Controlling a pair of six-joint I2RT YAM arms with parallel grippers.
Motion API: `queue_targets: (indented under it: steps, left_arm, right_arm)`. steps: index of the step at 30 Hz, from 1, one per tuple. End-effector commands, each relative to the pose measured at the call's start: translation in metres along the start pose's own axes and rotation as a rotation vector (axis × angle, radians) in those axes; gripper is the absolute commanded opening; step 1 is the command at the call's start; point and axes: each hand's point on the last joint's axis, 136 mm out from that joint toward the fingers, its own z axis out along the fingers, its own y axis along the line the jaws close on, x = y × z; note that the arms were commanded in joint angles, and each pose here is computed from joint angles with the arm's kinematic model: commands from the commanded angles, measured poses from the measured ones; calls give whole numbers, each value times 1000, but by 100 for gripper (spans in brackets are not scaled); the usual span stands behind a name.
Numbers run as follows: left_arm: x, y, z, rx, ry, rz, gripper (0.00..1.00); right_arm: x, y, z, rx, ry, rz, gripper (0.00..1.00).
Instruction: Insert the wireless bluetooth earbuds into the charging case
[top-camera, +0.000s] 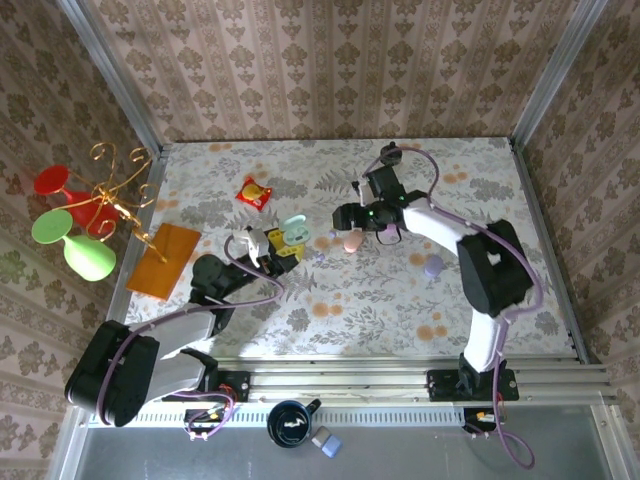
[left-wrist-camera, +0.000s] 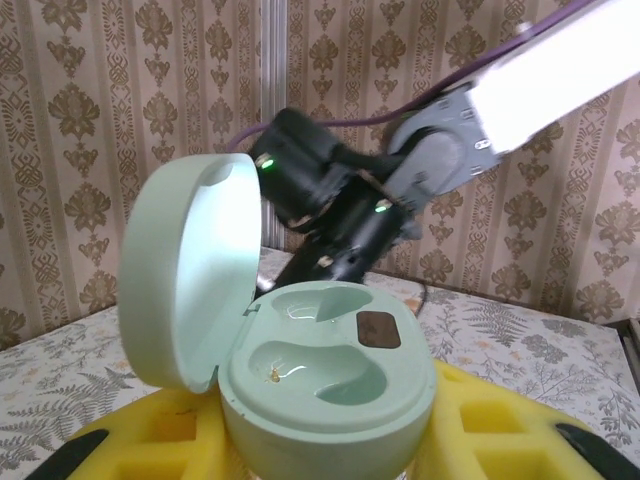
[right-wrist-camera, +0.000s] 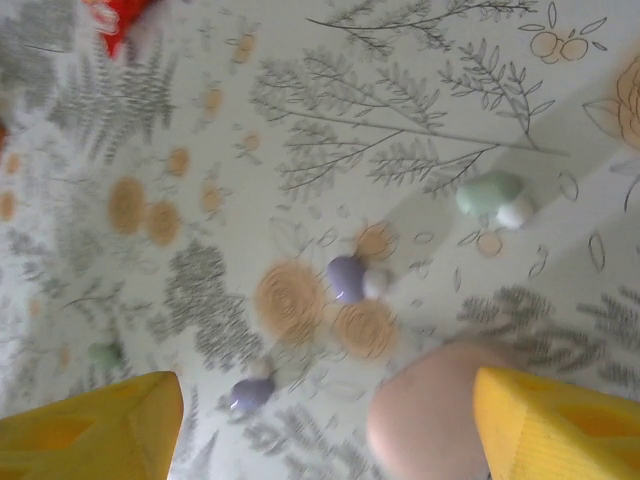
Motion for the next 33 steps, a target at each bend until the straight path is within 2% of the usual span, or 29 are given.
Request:
queue_targets:
  steps: [1, 5, 13, 33]
  left_arm:
    - [-3, -6, 0, 34, -6, -9, 35]
    - [1, -7, 0, 40, 5, -15, 35]
    - [11, -8, 3, 56, 22, -30, 35]
    - [18, -7, 5, 58, 40, -33, 36]
  right_arm:
    - [-7, -22, 16, 71, 52, 6, 77]
    - [-16, -40, 42, 127, 77, 19, 77]
    - [-15, -44, 66, 104, 120, 16, 77]
    - [13, 0, 56, -46, 181, -7, 75]
